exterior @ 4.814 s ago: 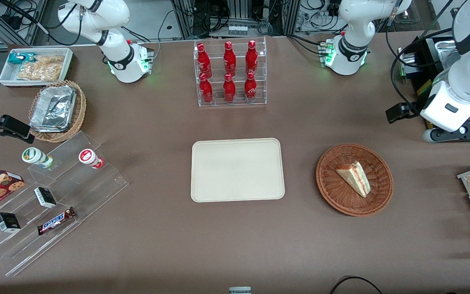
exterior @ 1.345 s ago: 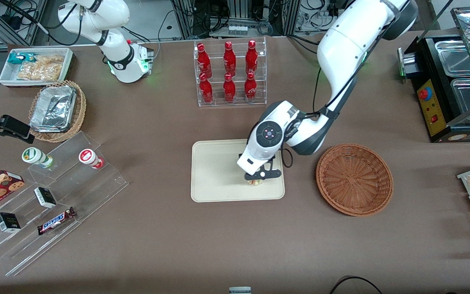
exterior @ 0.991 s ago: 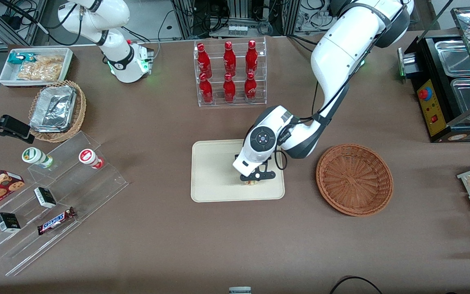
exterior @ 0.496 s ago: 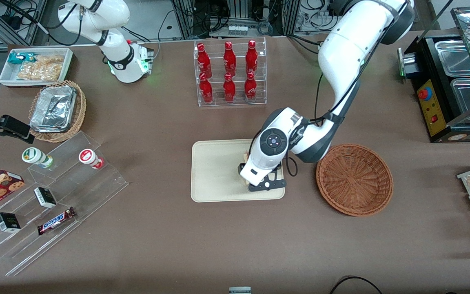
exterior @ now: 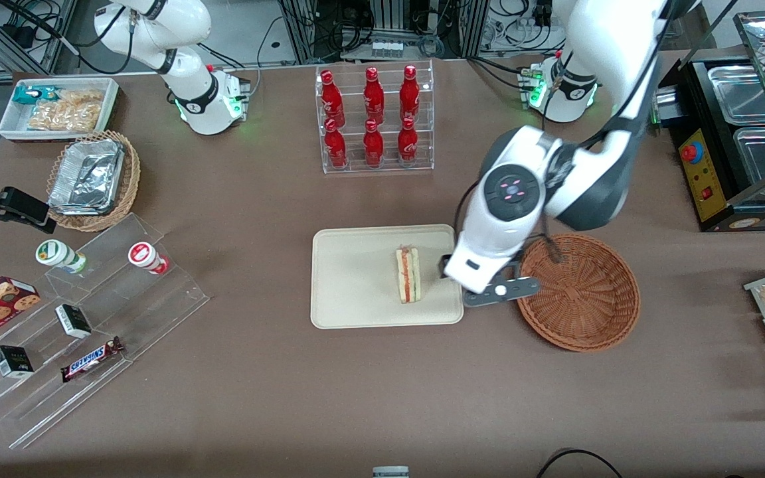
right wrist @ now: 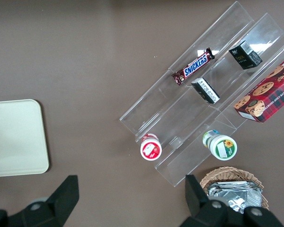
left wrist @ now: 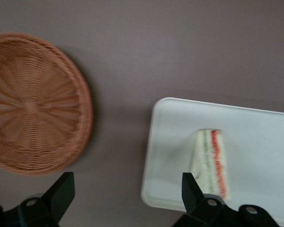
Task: Place sandwich from basket to tray
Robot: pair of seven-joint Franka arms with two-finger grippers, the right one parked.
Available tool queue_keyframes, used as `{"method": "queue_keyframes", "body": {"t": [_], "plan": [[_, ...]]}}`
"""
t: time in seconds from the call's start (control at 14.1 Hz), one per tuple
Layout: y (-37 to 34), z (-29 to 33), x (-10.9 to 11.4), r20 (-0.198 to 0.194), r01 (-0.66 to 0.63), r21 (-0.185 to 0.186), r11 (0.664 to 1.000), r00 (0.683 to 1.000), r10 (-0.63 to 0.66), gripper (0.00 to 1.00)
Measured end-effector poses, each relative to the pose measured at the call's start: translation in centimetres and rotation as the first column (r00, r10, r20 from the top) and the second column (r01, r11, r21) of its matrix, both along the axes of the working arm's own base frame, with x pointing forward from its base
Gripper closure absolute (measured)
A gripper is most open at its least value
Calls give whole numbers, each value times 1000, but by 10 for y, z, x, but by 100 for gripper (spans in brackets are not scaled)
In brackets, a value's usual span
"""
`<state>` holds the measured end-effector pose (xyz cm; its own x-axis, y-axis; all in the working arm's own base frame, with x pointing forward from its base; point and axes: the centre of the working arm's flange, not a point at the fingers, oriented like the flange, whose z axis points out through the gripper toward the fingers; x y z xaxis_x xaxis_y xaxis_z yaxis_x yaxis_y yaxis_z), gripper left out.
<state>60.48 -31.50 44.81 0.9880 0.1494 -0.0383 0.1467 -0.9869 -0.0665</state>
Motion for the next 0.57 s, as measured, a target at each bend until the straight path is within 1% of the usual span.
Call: {"method": "queue_keyframes", "body": {"t": [0.07,0.21,0.28,0.42,0.57], "plan": [[23,15,2,-24,13,-3,1000,1000,-13,0],[77,39,7,-78,45,-32,998,996,-48,0],[104,49,9,-98,52,-45,998,994,-56,0],[155,70,10,-116,59,-52,997,991,-65,0],[195,91,4,-131,60,-53,997,989,-66,0]]}}
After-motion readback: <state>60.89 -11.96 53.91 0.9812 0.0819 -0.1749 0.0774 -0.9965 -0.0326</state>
